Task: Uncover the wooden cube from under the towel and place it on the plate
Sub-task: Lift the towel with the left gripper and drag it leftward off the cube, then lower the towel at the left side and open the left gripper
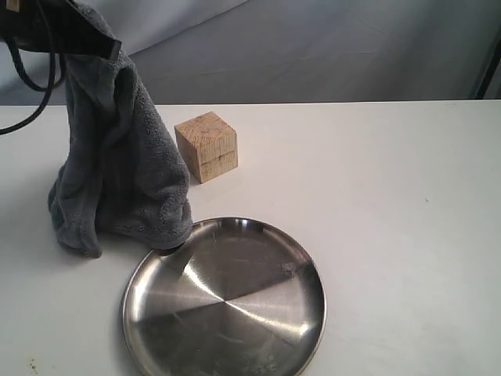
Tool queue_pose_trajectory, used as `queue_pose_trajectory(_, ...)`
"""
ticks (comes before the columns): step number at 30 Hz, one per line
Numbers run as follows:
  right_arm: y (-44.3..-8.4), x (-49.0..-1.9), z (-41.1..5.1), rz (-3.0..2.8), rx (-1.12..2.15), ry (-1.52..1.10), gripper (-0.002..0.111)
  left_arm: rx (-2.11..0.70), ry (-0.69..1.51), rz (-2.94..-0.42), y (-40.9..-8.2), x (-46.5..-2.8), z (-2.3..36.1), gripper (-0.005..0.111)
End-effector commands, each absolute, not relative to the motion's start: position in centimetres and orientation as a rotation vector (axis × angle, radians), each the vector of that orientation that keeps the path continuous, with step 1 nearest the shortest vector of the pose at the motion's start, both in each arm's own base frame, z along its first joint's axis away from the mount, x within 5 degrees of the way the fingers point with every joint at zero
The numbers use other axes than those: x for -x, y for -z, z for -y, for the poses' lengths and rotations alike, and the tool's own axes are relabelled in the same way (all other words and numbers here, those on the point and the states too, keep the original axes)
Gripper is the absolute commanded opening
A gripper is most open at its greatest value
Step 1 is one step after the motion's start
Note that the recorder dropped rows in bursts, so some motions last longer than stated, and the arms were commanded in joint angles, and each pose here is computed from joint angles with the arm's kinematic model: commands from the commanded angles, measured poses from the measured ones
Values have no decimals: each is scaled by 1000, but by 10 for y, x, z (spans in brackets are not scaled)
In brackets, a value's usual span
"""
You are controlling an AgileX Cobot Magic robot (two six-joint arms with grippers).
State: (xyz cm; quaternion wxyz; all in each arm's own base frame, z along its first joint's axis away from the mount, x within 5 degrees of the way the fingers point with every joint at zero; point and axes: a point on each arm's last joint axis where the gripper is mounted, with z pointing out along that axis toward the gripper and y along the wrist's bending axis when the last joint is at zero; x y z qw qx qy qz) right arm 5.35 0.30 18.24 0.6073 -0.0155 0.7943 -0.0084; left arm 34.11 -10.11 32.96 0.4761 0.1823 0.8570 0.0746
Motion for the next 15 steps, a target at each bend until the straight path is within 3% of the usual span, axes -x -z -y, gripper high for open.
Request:
queue_pose_trajectory(1,-182,-54,-3,-1825,33,17,0,-305,-286,-2144,-317,-355,73,0)
queue_pose_trajectory(9,-182,-54,-3,-1825,33,17,0,-90,-403,-2201,-317,-359,10,0)
queue_pose_trajectory(15,-182,-54,-3,-1825,33,17,0,-96,-369,-2187,-312,-359,7,0)
